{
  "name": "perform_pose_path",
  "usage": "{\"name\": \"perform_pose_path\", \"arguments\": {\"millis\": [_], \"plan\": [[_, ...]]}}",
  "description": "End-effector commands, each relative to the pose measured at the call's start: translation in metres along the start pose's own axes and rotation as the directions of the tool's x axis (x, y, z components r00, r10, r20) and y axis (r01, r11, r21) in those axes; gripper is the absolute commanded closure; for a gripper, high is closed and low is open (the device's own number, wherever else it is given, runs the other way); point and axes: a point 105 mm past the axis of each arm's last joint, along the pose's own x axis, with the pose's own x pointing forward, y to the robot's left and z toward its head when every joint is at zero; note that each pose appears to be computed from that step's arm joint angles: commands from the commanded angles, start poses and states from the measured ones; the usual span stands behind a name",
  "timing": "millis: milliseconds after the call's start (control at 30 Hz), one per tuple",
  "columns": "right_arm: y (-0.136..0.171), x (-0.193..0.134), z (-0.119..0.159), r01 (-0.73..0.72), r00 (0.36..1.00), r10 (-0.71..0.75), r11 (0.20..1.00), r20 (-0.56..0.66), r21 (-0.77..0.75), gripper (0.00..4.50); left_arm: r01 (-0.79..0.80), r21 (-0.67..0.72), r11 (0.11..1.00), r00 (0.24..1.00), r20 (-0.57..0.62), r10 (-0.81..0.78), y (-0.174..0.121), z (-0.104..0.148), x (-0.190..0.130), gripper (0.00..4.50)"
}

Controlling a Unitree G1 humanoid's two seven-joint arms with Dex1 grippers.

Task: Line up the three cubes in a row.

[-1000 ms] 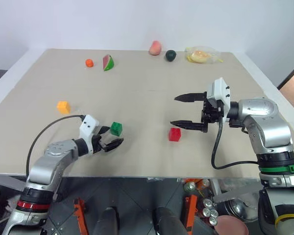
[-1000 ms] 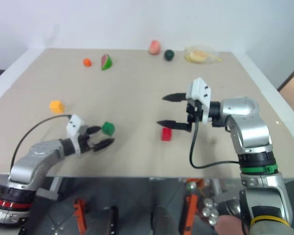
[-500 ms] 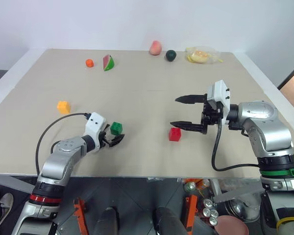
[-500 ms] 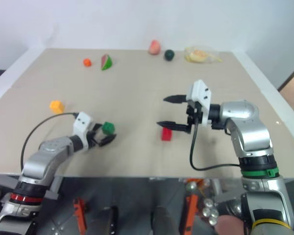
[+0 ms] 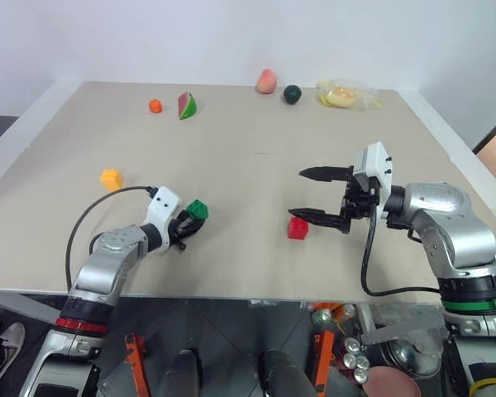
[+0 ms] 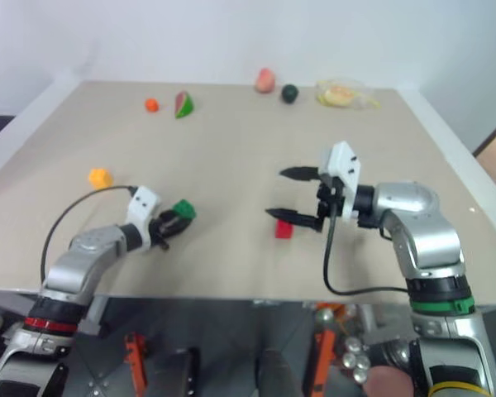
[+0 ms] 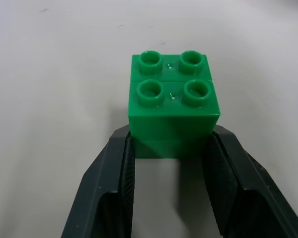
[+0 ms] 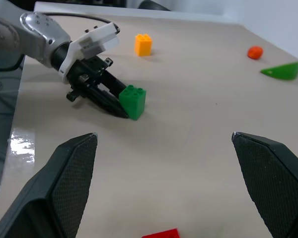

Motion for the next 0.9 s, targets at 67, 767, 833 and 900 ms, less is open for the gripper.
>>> {"name": "perform_pose_path", "arguments": {"millis": [67, 767, 833, 900], "plan": [[0.013, -0.034, 0.005, 0.067, 0.997, -0.07, 0.995, 0.034, 0.074, 0.0, 0.236, 0.144, 0.961, 0.963, 0.099, -0.251, -0.004, 0.034, 0.004, 2.78], [0.097, -0.085, -0.001, 0.398, 0.912, -0.41, 0.861, -0.031, 0.316, 0.0, 0.654, 0.306, 0.691, 0.747, -0.123, -0.653, -0.047, 0.038, 0.066, 2.78], [0.097, -0.084, -0.001, 0.405, 0.909, -0.416, 0.858, -0.034, 0.316, 0.0, 0.653, 0.322, 0.686, 0.749, -0.14, -0.647, -0.051, 0.036, 0.071, 2.78], [0.096, -0.084, -0.001, 0.41, 0.906, -0.422, 0.857, -0.031, 0.314, 0.0, 0.642, 0.333, 0.691, 0.759, -0.147, -0.634, -0.054, 0.037, 0.076, 2.78]]}}
